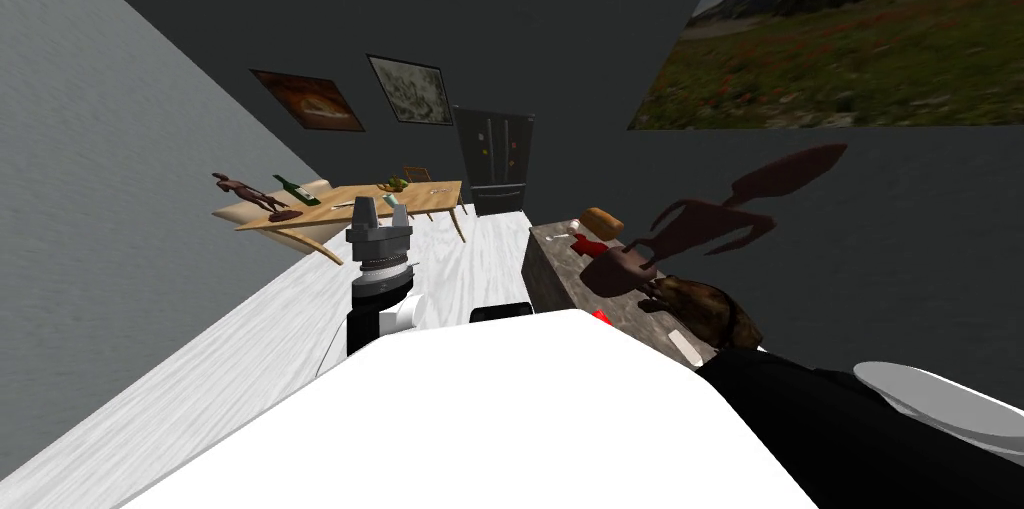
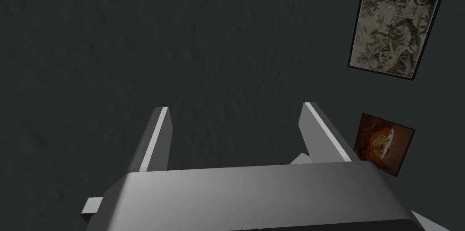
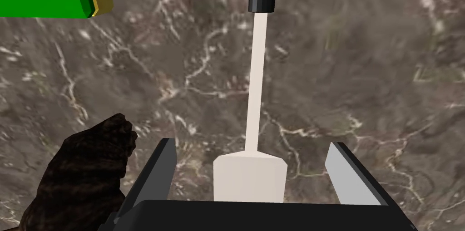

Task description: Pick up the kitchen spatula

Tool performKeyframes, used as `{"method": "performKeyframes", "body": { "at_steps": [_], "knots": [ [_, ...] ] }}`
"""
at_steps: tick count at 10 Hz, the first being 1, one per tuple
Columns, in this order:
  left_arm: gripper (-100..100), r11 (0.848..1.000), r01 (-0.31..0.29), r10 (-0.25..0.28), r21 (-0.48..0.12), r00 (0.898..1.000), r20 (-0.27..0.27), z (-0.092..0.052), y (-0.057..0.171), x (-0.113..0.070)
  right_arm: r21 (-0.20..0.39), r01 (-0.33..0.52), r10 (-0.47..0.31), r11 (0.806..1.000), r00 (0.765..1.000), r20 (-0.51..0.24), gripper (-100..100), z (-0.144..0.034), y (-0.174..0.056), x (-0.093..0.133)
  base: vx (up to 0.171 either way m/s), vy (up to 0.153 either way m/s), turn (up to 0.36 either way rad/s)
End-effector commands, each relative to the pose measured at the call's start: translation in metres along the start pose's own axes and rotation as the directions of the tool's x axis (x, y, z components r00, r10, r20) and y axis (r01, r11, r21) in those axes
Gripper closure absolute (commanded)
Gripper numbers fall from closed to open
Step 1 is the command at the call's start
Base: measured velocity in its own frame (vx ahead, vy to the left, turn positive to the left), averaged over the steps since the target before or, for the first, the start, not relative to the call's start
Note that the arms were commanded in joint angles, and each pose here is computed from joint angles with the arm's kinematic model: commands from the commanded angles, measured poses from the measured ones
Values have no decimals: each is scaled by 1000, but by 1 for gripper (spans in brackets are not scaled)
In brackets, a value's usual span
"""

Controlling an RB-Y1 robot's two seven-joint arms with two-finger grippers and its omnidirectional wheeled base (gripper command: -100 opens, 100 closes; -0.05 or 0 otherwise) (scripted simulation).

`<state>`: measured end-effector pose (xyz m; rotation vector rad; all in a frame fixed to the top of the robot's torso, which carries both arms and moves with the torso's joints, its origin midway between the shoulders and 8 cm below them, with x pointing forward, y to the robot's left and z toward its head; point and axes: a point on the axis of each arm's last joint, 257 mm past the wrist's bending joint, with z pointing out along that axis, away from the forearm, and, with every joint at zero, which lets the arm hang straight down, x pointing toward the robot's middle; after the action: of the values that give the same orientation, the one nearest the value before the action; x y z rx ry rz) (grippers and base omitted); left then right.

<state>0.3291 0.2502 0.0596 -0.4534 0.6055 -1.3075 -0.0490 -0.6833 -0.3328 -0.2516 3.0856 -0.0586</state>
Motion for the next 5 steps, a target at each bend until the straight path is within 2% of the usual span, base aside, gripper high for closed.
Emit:
{"method": "performKeyframes", "body": {
  "at_steps": [1,2,3,4,5],
  "knots": [
    [0,1000,0,0,0,1000,0,0,0,0,-31,-13,11,999,997,-78,-100,0,9,30,45,-29,103],
    [0,1000,0,0,0,1000,0,0,0,0,-39,-17,13,999,995,-95,-100,0,12,37,55,-30,67],
    [0,1000,0,0,0,1000,0,0,0,0,-31,-12,10,999,997,-77,-100,0,10,31,24,-12,13],
    [0,1000,0,0,0,1000,0,0,0,0,-33,-14,11,999,997,-81,0,0,10,32,0,0,0],
    [0,1000,0,0,0,1000,0,0,0,0,-34,-10,7,999,997,-80,-100,10,16,44,61,-17,-27]
  ]
}}
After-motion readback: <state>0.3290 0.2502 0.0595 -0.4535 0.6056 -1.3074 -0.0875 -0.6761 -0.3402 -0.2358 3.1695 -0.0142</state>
